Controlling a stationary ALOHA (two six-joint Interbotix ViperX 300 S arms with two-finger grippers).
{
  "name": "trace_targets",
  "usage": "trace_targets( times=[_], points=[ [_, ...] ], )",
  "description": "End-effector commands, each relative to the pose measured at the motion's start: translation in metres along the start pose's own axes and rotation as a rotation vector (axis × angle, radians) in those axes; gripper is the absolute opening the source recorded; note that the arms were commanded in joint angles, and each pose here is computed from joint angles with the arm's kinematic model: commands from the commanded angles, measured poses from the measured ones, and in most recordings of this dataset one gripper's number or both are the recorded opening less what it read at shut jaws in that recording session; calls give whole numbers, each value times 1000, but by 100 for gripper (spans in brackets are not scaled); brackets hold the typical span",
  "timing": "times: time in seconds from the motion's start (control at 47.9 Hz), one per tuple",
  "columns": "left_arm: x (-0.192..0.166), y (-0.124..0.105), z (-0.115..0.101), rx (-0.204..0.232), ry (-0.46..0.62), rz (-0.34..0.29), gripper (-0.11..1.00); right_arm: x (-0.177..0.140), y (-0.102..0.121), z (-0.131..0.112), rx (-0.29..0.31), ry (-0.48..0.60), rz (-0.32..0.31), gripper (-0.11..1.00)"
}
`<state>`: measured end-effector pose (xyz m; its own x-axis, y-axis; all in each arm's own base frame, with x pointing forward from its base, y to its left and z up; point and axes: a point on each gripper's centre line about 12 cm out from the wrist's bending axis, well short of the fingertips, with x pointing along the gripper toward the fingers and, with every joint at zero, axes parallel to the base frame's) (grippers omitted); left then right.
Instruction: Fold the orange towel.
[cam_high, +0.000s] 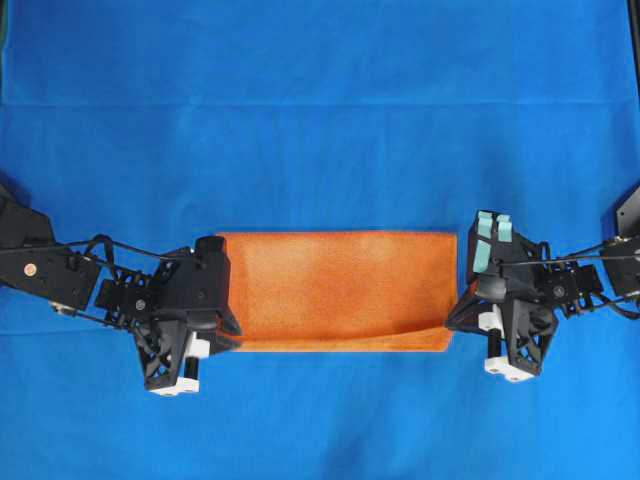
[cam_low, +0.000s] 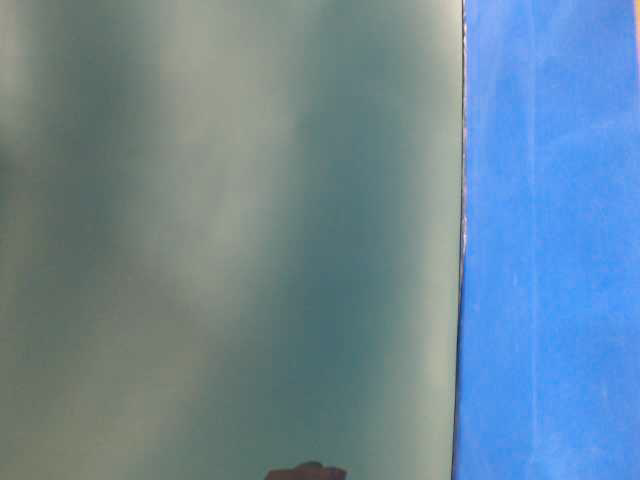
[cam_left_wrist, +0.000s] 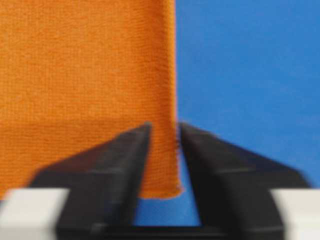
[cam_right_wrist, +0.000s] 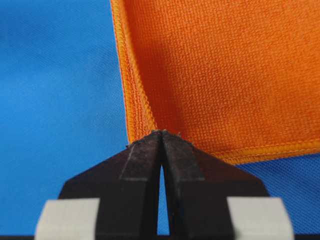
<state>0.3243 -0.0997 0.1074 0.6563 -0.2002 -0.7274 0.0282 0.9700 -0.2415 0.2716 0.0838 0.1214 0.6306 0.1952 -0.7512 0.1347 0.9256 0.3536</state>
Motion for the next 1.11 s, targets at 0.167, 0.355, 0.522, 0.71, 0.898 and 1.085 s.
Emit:
trace_targets(
  times=[0.167,0.355,0.522,0.71,0.898,1.085],
  points=[
    [-6,-2,13,5,-30,-6,71,-3,8,9,13,-25,20,48],
    [-26,1,23,-1,-32,6,66,-15,10,16,-25,-26,16,63],
    [-44,24,33,-41,-54,55,66,-29,-7,29,-43,-59,-32,63],
    [-51,57,37,-19,-71,126,66,-39,-46,45,-11,-96,-143,63],
    [-53,73,38,6,-73,162,66,-41,-63,50,-1,-96,-195,63],
    [-48,79,35,-3,-55,175,66,-35,-69,48,3,-77,-212,63]
  ],
)
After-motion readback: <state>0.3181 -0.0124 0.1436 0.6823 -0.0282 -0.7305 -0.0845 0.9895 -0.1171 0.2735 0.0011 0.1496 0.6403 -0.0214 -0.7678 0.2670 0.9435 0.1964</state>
